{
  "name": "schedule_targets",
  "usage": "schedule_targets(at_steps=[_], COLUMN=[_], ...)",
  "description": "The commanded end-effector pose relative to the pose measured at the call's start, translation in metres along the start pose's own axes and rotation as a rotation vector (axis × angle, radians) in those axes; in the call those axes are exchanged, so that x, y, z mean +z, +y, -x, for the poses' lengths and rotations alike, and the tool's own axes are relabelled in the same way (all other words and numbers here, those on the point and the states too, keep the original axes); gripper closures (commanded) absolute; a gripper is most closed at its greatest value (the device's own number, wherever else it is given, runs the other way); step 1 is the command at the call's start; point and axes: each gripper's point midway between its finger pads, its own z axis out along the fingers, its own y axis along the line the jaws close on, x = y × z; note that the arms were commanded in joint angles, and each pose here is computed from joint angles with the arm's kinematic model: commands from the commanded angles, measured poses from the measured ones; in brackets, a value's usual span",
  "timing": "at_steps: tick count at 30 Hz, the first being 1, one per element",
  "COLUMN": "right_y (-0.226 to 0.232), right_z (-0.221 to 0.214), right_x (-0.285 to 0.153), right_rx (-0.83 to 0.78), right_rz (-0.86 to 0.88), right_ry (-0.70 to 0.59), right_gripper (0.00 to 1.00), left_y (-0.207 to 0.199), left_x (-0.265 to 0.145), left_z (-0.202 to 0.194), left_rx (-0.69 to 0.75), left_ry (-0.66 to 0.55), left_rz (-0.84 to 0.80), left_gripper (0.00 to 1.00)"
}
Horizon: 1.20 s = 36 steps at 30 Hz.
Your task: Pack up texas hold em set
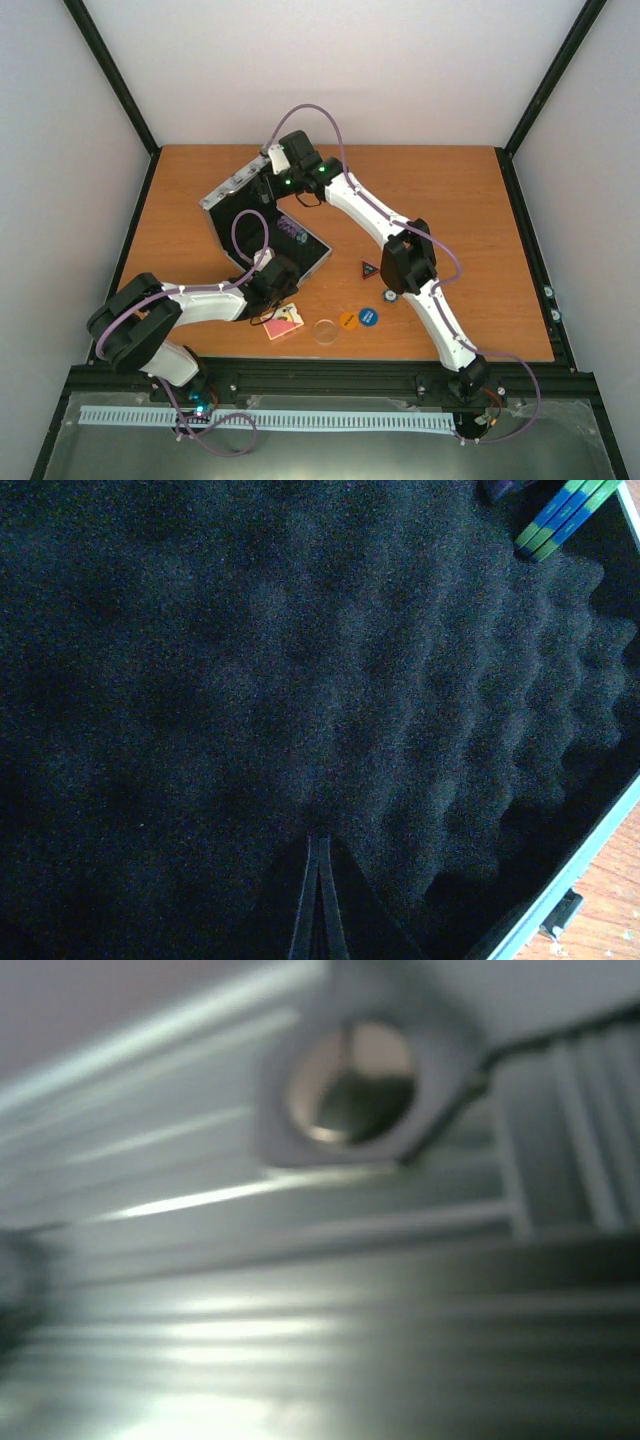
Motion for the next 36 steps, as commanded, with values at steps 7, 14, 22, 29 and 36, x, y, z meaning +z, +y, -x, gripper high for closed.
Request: schedule_targets(at_steps=[7,14,22,29,36], right_y=[0.008,-0.004,-0.037,-0.059,-0.05], right_z=[0.001,-0.004,-0.032,-0.034,-0.017], right_x=[-0.03,-0.043,-0.056,-0.076,-0.098], right_rx=[-0.059,-0.062,-0.015,0.018,0.001], right_rz=[-0.047,-0.113,-0.195,-0.239,-0.229], right_ry=[-0.005,0.023,0.074,0.048,-0.011], right_gripper=[0.28,0.28,0.28,0.28,0.28], left_y=[0.089,0.09,0.09,0.089,0.088], left_x=[-0.001,-0.001,0.0,0.001,0.002], left_z=[-0.054,-0.054,-0.055,-0.055,-0.055], left_rx=[0.095,0.094,0.096,0.096,0.101], left_ry=[0.199,0.199,0.204,0.202,0.205], left_rz=[0.287,0.29,0.29,0.291,0.291], left_gripper=[0.99,0.99,0.99,0.99,0.99])
